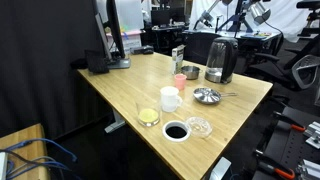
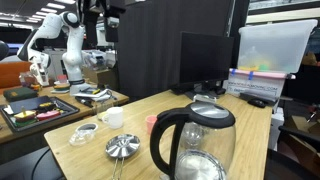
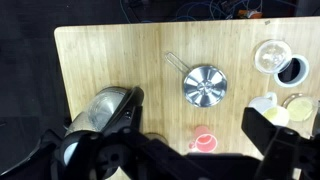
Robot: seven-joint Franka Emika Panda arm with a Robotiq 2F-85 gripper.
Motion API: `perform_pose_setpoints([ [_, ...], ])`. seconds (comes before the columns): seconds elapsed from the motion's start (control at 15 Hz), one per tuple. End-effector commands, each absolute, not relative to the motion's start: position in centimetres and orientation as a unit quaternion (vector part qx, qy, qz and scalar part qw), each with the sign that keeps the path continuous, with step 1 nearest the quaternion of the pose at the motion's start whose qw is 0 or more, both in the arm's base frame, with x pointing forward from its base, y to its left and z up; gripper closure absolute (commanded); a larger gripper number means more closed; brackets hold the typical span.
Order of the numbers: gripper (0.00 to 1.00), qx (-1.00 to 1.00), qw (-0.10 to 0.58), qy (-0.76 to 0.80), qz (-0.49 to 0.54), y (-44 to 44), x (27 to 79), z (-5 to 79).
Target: Open the lid of the kettle
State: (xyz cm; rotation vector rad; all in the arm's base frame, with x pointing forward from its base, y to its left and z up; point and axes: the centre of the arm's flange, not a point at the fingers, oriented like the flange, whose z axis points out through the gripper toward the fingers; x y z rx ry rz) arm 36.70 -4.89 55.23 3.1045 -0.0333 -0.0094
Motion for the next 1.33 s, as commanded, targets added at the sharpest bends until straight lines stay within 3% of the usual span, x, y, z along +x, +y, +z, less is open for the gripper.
perform_pose_setpoints([
  [0.0, 0.0, 1.0, 0.018, -0.011, -0.003, -4.9, 36.7, 55.2],
  [0.8, 0.0, 0.991, 0.032, -0.122, -0.048, -2.3, 39.1, 47.7],
  [1.27, 0.0, 0.992, 0.025, -0.114, -0.055, -2.4, 39.0, 47.8],
])
